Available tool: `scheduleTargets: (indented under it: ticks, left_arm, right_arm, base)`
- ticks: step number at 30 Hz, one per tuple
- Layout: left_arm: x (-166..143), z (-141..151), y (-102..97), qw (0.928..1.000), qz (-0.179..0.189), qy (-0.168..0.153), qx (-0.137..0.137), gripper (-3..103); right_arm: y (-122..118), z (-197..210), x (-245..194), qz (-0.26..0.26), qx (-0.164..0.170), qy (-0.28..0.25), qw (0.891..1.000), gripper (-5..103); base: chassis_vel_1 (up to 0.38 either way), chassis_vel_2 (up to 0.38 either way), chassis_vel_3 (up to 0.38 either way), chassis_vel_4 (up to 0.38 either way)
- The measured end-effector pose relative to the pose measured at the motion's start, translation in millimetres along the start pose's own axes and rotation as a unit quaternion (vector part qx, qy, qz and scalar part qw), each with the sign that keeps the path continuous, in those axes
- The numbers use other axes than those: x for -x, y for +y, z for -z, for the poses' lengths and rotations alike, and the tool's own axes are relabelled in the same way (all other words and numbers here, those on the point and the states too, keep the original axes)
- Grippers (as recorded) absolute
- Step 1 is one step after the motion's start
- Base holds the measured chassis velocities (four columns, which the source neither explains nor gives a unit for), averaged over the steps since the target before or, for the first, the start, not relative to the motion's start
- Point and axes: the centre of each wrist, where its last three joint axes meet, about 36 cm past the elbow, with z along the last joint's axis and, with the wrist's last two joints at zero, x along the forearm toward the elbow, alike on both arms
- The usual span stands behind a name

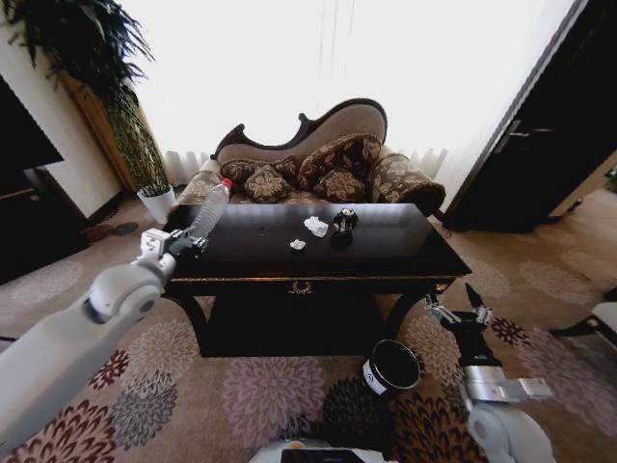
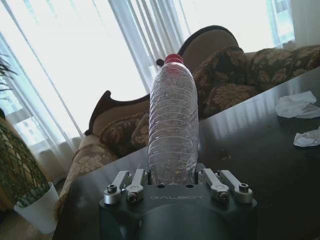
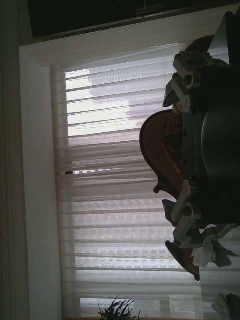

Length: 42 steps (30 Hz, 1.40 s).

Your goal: Move to the front of the table and place the trash on the table into the trash bin.

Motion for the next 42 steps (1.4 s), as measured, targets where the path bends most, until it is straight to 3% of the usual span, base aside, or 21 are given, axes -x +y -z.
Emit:
scheduleTargets:
  ticks: [4,6,8,9,12,14,17,18,20,23,25,26,29,30,33,34,35,37,39,40,42]
  left_arm:
    - [-1.7,1.3,2.8,0.9989,-0.02,-0.025,0.035,38]
    - [1.5,-2.8,9.9,0.9896,-0.04,-0.083,0.11,38]
    - [3.0,-5.2,13.2,0.9817,-0.046,-0.107,0.151,38]
    - [3.0,-5.2,13.2,0.9817,-0.046,-0.107,0.151,38]
    - [4.8,-11.1,18.5,0.9665,-0.077,-0.127,0.209,38]
    - [5.2,-12.6,19.3,0.9639,-0.084,-0.128,0.218,38]
    - [6.2,-19.6,25.2,0.9408,-0.132,-0.132,0.283,38]
    - [6.2,-19.6,25.2,0.9408,-0.132,-0.132,0.283,38]
    - [6.8,-22.3,28.7,0.9262,-0.171,-0.134,0.308,38]
    - [15.3,-30.7,34.0,0.9006,-0.267,-0.156,0.305,38]
    - [16.4,-31.6,34.0,0.8988,-0.275,-0.157,0.303,38]
    - [21.4,-33.4,33.4,0.8921,-0.302,-0.165,0.292,38]
    - [30.7,-26.2,28.3,0.8826,-0.339,-0.183,0.269,38]
    - [30.7,-26.2,28.3,0.8826,-0.339,-0.183,0.269,38]
    - [35.0,-18.0,22.7,0.8826,-0.353,-0.186,0.248,38]
    - [37.8,-14.1,16.5,0.8847,-0.363,-0.182,0.229,38]
    - [37.8,-14.1,16.5,0.8847,-0.363,-0.182,0.229,38]
    - [40.1,-10.3,9.4,0.8888,-0.374,-0.173,0.2,38]
    - [45.0,-8.0,-4.2,0.8937,-0.39,-0.158,0.155,38]
    - [45.0,-8.0,-4.2,0.8937,-0.39,-0.158,0.155,38]
    - [52.5,-5.7,-16.7,0.8939,-0.4,-0.152,0.135,38]
  right_arm:
    - [1.7,0.1,-2.0,-0.002,0.001,-0.002,1.0,100]
    - [2.4,0.5,-4.0,-0.002,-0.002,-0.005,1.0,100]
    - [1.9,0.6,-5.1,-0.001,-0.006,-0.007,1.0,100]
    - [1.9,0.6,-5.1,-0.001,-0.006,-0.007,1.0,100]
    - [0.9,1.0,-6.0,0.004,-0.023,-0.014,1.0,100]
    - [0.8,1.0,-5.9,0.005,-0.025,-0.015,1.0,100]
    - [0.7,1.5,-4.4,0.011,-0.041,-0.023,0.999,100]
    - [0.7,1.5,-4.4,0.011,-0.041,-0.023,0.999,100]
    - [0.8,1.5,-4.7,0.013,-0.047,-0.026,0.998,100]
    - [1.9,0.5,-6.3,0.018,-0.057,-0.03,0.998,100]
    - [2.1,0.3,-6.6,0.019,-0.06,-0.031,0.998,100]
    - [2.4,0.0,-6.9,0.023,-0.069,-0.034,0.997,100]
    - [1.2,0.3,-6.5,0.045,-0.122,-0.05,0.99,100]
    - [1.2,0.3,-6.5,0.045,-0.122,-0.05,0.99,100]
    - [-4.4,1.6,-3.7,0.067,-0.188,-0.072,0.977,100]
    - [-11.4,2.1,-0.3,0.078,-0.242,-0.095,0.962,100]
    - [-11.4,2.1,-0.3,0.078,-0.242,-0.095,0.962,100]
    - [-20.7,3.3,4.4,0.091,-0.309,-0.122,0.939,100]
    - [-31.9,7.3,11.6,0.11,-0.4,-0.157,0.896,100]
    - [-31.9,7.3,11.6,0.11,-0.4,-0.157,0.896,100]
    - [-37.4,10.6,15.8,0.128,-0.457,-0.179,0.862,100]
  base:
    - [0.0,0.0,0.0,0.0]
    - [0.0,0.0,0.0,0.0]
    - [0.0,0.0,0.0,0.0]
    - [0.0,0.0,0.0,0.0]
    - [0.0,0.0,0.0,0.0]
    - [0.0,0.0,0.0,0.0]
    - [0.0,0.0,0.0,0.0]
    - [0.0,0.0,0.0,0.0]
    - [0.0,0.0,0.0,0.0]
    - [0.0,0.0,0.0,0.0]
    - [0.0,0.0,0.0,0.0]
    - [0.0,0.0,0.0,0.0]
    - [0.0,0.0,0.0,0.0]
    - [0.0,0.0,0.0,0.0]
    - [0.0,0.0,0.0,0.0]
    - [0.0,0.0,0.0,0.0]
    - [0.0,0.0,0.0,0.0]
    - [0.0,0.0,0.0,0.0]
    - [0.0,0.0,0.0,0.0]
    - [0.0,0.0,0.0,0.0]
    - [0.0,0.0,0.0,0.0]
